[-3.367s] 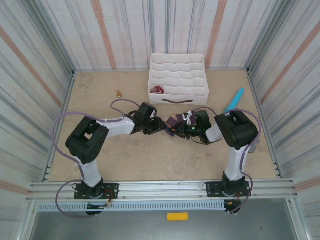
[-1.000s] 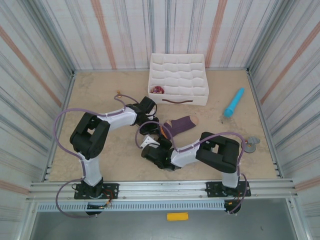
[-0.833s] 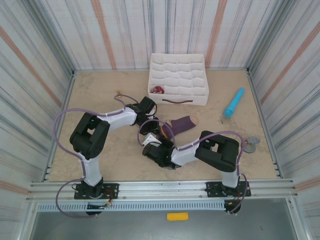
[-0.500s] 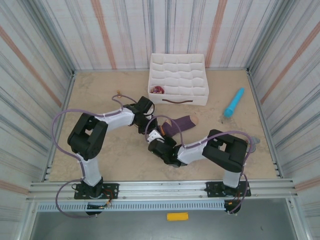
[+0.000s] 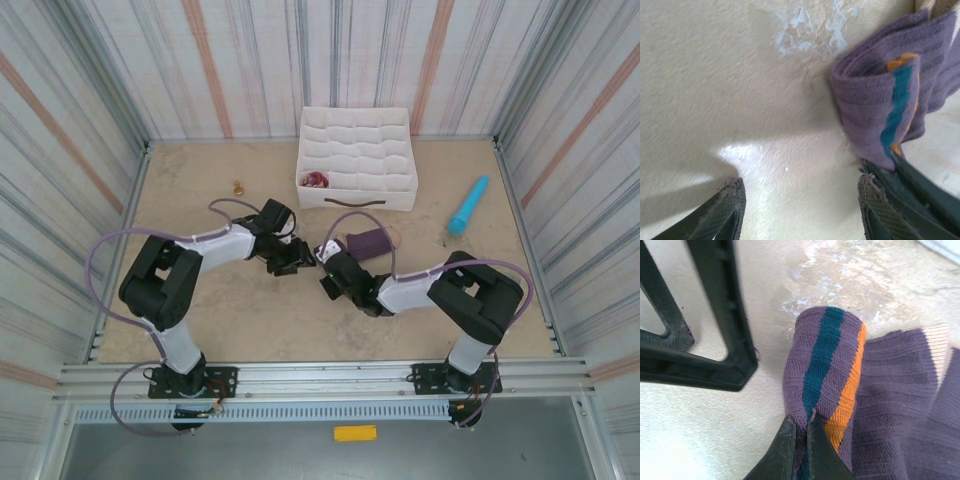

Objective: Roll the socks

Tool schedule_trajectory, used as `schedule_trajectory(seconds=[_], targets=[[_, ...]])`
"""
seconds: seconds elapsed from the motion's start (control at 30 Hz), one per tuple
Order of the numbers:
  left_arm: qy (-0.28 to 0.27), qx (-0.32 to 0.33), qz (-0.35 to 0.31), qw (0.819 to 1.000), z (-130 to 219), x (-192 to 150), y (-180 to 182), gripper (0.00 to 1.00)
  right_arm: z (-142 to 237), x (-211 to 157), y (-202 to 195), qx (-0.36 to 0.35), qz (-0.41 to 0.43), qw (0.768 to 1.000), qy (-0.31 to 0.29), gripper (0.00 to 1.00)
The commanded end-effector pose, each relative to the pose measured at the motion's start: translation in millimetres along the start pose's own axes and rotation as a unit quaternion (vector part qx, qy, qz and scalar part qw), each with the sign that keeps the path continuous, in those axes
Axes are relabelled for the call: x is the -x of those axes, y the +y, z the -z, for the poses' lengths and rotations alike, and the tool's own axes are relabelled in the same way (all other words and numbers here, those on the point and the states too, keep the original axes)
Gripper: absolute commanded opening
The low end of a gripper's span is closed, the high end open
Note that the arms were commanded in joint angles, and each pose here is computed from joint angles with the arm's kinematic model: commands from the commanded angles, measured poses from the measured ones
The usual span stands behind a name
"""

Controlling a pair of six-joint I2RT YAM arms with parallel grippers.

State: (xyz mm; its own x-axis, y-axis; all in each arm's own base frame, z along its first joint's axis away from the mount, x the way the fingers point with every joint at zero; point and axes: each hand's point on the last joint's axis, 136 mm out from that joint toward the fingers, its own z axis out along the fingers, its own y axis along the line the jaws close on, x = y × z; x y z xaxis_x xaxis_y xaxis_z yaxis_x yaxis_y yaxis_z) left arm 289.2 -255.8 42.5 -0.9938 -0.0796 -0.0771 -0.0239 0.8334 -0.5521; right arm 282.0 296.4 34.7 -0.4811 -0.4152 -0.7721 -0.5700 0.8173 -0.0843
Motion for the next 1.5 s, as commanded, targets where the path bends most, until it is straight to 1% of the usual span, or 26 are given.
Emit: schedule_trajectory(seconds=[0.0,0.1,0.2,0.3,0.43,0.53,0.6,0.7,0.93,1.3,1.33,1.4,1.47], targets=[[-0.046,-0.043,-0.013,0.998,23,11,-19,0.63,5,-66,15,0.101,-0.047,0.987,0.120,0.00],[-0.053,-0.054,-0.021,0.997,26,12,-23,0.63,9,-58,21,0.183,-0.119,0.967,0.128,0.00],[-0.060,-0.068,-0.025,0.996,23,12,-25,0.63,14,-48,21,0.255,-0.194,0.938,0.129,0.00],[-0.072,-0.080,-0.030,0.994,19,13,-30,0.63,16,-40,21,0.307,-0.252,0.908,0.137,0.00],[-0.081,-0.078,-0.039,0.993,12,13,-36,0.62,15,-36,17,0.343,-0.316,0.871,0.151,0.00],[-0.085,-0.083,-0.037,0.992,6,14,-38,0.60,12,-34,3,0.349,-0.376,0.845,0.155,0.00],[-0.086,-0.082,-0.036,0.992,1,14,-38,0.59,9,-31,-6,0.360,-0.414,0.821,0.159,0.00],[-0.083,-0.086,-0.031,0.992,-5,15,-39,0.56,5,-28,-17,0.359,-0.455,0.799,0.162,0.00],[-0.079,-0.068,-0.019,0.994,-17,16,-33,0.52,-3,-28,-26,0.343,-0.502,0.771,0.189,0.00],[-0.073,-0.061,-0.004,0.995,-38,23,-39,0.51,-16,-30,-29,0.337,-0.536,0.751,0.189,0.00],[-0.073,-0.059,-0.002,0.996,-40,22,-38,0.50,-17,-30,-29,0.336,-0.537,0.750,0.189,0.00],[-0.073,-0.057,0.004,0.996,-43,23,-37,0.45,-18,-31,-30,0.336,-0.540,0.749,0.187,0.00],[-0.069,-0.053,0.012,0.996,-47,22,-33,0.36,-18,-31,-29,0.338,-0.541,0.748,0.186,0.00]])
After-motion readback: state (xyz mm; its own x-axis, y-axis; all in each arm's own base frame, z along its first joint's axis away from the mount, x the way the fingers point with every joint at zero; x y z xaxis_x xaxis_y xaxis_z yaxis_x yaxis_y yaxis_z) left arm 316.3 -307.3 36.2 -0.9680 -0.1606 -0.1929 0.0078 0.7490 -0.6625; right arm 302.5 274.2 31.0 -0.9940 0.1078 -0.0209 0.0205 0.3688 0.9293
